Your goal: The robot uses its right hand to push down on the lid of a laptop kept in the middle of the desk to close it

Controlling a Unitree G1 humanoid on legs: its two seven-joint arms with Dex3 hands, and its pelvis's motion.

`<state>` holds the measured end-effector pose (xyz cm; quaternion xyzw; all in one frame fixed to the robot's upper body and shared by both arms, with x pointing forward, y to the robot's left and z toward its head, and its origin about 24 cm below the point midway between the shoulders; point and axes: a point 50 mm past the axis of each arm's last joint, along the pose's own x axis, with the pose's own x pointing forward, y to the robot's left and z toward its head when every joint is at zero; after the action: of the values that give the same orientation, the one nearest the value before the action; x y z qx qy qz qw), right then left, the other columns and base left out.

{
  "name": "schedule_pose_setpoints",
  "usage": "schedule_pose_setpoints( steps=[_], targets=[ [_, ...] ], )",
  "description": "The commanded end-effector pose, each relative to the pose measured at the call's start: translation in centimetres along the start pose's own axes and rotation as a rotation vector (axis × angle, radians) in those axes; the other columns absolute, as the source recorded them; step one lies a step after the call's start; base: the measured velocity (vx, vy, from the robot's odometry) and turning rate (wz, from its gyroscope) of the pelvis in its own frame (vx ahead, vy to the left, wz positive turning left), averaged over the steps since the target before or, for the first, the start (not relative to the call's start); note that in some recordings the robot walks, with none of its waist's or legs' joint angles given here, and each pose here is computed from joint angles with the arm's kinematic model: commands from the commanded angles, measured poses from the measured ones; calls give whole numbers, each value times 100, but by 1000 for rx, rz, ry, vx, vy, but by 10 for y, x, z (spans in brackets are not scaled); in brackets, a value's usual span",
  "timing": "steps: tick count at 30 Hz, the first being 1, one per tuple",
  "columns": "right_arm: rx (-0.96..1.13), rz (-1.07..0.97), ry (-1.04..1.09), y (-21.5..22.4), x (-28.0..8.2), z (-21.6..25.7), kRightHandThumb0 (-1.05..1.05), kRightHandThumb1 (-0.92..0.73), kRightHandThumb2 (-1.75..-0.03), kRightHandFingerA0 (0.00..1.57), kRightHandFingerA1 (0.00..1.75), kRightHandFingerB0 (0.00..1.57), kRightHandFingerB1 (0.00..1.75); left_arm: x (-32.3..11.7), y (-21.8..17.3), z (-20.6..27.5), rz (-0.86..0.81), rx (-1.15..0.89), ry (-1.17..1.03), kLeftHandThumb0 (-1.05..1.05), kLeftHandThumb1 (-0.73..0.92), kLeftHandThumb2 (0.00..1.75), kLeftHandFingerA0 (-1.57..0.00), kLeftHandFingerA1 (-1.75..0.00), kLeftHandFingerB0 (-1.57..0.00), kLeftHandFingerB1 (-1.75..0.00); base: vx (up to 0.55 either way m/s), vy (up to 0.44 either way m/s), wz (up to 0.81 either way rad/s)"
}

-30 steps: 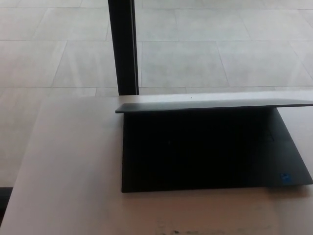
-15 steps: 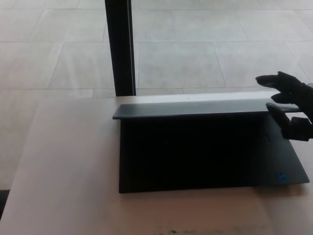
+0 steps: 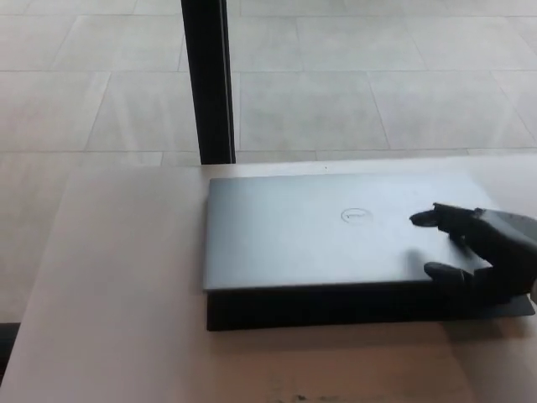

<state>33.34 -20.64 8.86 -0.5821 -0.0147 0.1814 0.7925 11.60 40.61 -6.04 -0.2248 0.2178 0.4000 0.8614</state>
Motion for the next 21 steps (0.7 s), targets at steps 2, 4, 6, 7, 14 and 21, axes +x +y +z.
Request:
schedule_pose_setpoints(
  steps=[2, 4, 6, 7, 14, 21],
  targets=[
    [-289, 373, 71, 80, -51, -48, -81, -92, -69, 38, 58, 31, 34, -1, 10, 15, 10, -23, -30, -105, 76, 82, -11, -104, -11, -162, 0, 0, 0],
    [-299, 412, 95, 95, -64, -55, -81, -92, -70, 39, 58, 30, 34, -1, 11, 14, 11, -14, -29, -105, 76, 84, -14, -103, -12, -160, 0, 0, 0],
    [-295, 426, 104, 103, -69, -59, -82, -92, -71, 38, 60, 28, 37, -1, 10, 14, 9, -7, -30, -105, 77, 87, -13, -104, -7, -162, 0, 0, 0],
    [-288, 433, 105, 105, -71, -60, -82, -92, -71, 38, 60, 28, 37, -2, 10, 14, 3, -15, -32, -105, 77, 87, -13, -104, -7, -162, 0, 0, 0],
    [-208, 433, 138, 118, -82, -68, -84, -92, -71, 39, 62, 28, 40, -1, 10, 14, 16, -2, -26, -105, 60, 127, -18, -96, -33, -135, 0, 0, 0],
    [-42, 333, 188, 90, -71, -71, -77, -92, -68, 39, 51, 27, 34, -1, 11, 13, 20, -7, -22, -105, 75, 88, -10, -102, -16, -164, 0, 0, 0]
  ],
)
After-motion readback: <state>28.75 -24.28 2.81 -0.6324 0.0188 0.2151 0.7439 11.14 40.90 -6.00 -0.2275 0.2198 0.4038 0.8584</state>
